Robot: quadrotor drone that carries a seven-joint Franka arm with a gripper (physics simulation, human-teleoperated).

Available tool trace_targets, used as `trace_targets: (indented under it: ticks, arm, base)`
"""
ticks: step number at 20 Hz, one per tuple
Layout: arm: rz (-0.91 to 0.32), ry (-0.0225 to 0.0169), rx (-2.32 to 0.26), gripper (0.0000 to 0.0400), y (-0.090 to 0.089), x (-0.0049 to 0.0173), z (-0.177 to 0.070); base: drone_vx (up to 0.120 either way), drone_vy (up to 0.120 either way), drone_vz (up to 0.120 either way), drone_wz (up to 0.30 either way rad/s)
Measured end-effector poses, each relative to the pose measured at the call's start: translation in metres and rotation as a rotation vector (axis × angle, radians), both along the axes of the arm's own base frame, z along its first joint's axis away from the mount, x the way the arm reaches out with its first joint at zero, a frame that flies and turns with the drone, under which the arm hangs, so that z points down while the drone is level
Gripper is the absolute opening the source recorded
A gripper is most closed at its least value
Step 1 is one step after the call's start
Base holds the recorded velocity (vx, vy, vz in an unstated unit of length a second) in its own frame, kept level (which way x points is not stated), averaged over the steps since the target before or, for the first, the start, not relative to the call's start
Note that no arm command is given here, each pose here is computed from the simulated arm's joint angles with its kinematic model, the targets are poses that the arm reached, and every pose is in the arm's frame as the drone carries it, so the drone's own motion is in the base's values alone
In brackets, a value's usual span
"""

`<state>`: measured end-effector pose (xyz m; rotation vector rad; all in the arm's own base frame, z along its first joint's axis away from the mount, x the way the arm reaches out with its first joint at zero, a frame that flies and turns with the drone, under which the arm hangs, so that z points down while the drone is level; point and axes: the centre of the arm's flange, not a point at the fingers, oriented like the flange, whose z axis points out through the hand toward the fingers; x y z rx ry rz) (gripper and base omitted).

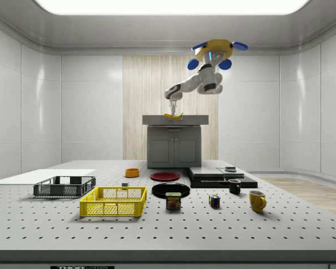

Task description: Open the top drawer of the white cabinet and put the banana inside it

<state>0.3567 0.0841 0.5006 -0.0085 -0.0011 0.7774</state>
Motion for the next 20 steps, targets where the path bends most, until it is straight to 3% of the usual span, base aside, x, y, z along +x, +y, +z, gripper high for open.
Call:
trace_targets:
  ticks: [13, 20]
  arm:
    - [0.000, 0.0000, 0.000, 0.0193, 0.0000, 0.0000, 0.0000]
    - [0.000, 0.0000, 0.000, 0.0193, 0.0000, 0.0000, 0.0000]
  base:
    - [-0.117, -0.120, 0.120, 0.000]
    - [0.000, -0.120, 0.006, 0.000]
